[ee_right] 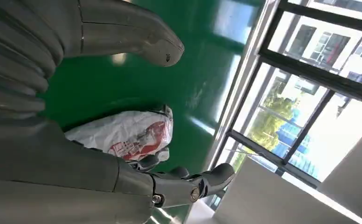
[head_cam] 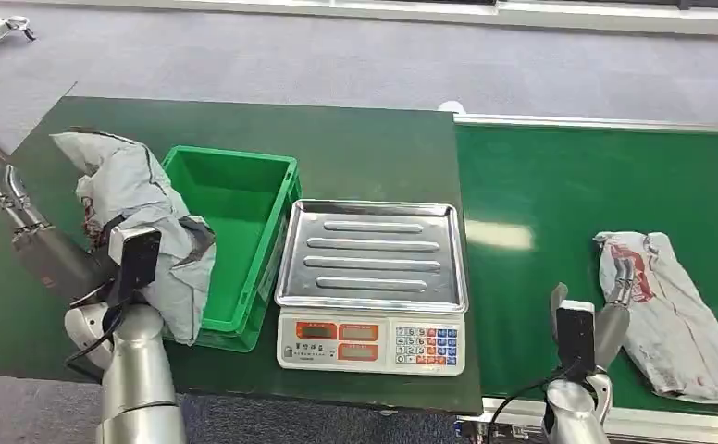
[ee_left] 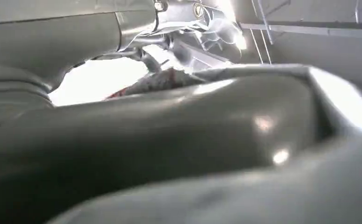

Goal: Moved the parcel from conveyor to table for the left to box.

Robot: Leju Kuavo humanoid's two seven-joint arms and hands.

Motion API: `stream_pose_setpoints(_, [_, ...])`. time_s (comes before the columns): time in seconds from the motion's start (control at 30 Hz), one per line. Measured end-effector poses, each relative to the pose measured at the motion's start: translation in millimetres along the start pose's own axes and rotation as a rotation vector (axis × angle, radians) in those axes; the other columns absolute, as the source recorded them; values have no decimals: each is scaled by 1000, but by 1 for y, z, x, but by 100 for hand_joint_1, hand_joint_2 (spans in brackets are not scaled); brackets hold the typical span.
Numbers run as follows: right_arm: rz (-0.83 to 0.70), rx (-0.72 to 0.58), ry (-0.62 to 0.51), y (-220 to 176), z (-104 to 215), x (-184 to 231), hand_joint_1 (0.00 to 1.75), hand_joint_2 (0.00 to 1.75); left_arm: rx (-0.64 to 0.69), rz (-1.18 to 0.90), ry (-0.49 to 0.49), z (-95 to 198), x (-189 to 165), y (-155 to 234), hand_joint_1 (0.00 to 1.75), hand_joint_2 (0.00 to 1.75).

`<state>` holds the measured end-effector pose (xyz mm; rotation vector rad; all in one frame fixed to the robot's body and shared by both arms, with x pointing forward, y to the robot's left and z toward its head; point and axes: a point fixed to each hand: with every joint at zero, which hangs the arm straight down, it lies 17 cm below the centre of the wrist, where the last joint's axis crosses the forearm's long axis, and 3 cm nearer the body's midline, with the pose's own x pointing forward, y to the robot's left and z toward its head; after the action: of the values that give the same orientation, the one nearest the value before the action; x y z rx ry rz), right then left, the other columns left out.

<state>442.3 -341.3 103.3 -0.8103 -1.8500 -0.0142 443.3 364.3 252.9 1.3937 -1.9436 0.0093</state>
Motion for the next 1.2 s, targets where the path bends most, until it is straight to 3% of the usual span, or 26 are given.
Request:
stream_pose_setpoints(0.43, [3, 7, -1, 1, 2, 0, 0, 175, -20, -41, -48, -3, 9, -2, 0, 0])
stream_pose_setpoints(0.6, [21, 45, -24, 7, 5, 2, 0, 175, -82, -96, -52, -4, 19, -18, 0, 0])
stream_pose_setpoints(0.7, [23, 52, -27, 8, 6, 3, 0, 175, -167, -232, -66, -4, 32, -37, 0, 0])
stream_pose_setpoints(0.77, [21, 54, -27, 8, 6, 2, 0, 175, -188, -370, 35, -8, 26, -45, 0, 0])
stream_pose_setpoints(0.87, [16, 57, -30, 9, 4, 3, 0, 175, -166, -386, 298, -2, 20, -56, 0, 0])
stream_pose_setpoints(0.97, [19, 58, -34, 7, 2, 3, 0, 175, -241, -383, 81, 12, 68, -84, 0, 0])
stream_pose_setpoints(1.2, [15, 68, -45, 10, -4, 6, 0, 175, -398, -439, -154, 61, 100, -134, 0, 0])
